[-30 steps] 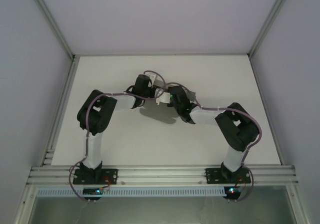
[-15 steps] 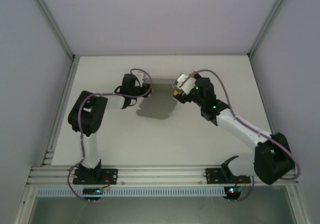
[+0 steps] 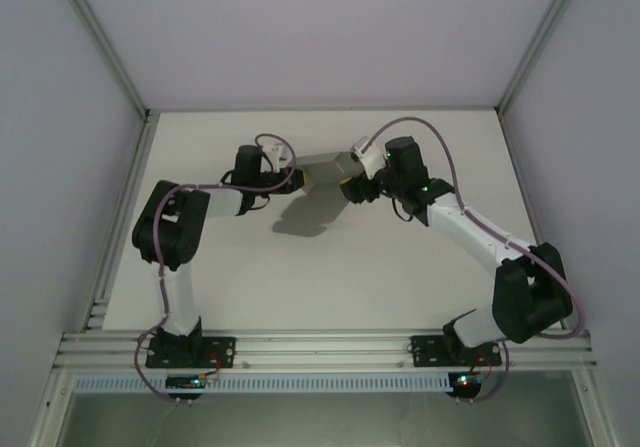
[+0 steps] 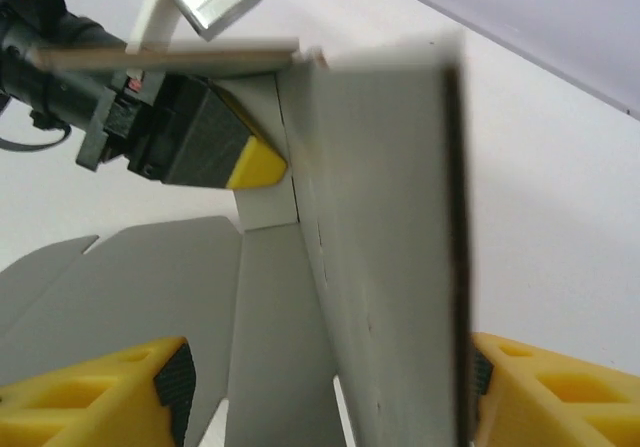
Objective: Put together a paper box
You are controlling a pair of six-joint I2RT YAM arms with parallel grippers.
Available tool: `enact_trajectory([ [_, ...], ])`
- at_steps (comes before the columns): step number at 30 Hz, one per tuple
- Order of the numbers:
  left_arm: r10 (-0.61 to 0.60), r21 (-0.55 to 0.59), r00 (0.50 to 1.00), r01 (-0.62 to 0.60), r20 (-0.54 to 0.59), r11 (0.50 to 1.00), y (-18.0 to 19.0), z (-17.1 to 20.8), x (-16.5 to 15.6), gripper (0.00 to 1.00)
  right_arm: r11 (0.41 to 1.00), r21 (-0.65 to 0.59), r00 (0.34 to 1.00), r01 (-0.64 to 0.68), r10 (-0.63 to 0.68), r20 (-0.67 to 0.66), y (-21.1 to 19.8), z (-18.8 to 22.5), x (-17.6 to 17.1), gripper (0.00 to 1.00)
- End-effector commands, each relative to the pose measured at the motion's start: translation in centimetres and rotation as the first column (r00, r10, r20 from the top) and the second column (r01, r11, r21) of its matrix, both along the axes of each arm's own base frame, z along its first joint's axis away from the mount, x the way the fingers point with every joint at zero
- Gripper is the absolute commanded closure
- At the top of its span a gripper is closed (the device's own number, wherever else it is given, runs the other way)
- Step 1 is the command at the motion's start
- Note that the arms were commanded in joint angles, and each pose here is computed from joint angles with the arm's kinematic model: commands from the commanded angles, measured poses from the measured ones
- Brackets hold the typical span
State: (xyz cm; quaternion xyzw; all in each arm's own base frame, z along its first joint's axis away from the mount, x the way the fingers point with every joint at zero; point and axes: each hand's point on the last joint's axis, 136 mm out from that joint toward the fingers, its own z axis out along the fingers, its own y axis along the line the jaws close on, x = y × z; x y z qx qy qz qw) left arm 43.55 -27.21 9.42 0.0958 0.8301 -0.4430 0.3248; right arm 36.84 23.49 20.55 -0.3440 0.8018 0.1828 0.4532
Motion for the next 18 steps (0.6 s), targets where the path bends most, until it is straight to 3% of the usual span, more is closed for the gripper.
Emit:
enact_trajectory([
  [1, -0.053, 0.001, 0.996, 0.053, 0.066, 0.999, -0.8, 2.8, -0.3, 1.0, 0.997, 0.067, 0.999, -0.031, 0.033, -0.036, 1.4, 1.3, 0.0, 0.34],
  [2, -0.057, 0.012, 0.996, 0.056, 0.07, 0.998, -1.0, 2.8, -0.3, 1.0, 0.997, 0.067, 0.998, -0.037, 0.04, -0.047, 1.6, 1.0, 0.0, 0.35],
  [5, -0.043, 0.059, 0.996, 0.039, 0.077, 0.997, -1.2, 2.7, -0.3, 1.0, 0.998, 0.055, 0.997, -0.027, 0.031, -0.064, 1.6, 0.5, 0.5, 0.51],
  [10, 0.075, 0.089, 0.995, -0.081, 0.065, 0.993, -0.3, 2.7, 1.0, 1.0, 1.0, 0.006, 0.997, -0.024, 0.025, -0.067, 1.9, -0.5, 0.6, 0.91],
  [13, 0.178, 0.127, 0.983, -0.183, 0.052, 0.975, 1.0, 2.5, 2.2, 1.0, 1.0, 0.006, 0.998, -0.022, 0.022, -0.053, 2.0, -0.7, 0.3, 1.0],
  [18, 0.364, 0.241, 0.931, -0.358, 0.019, 0.902, 3.7, 1.7, 4.1, 1.0, 0.999, -0.033, 1.0, 0.006, -0.006, 0.007, 2.7, -0.3, -0.7, 1.0],
])
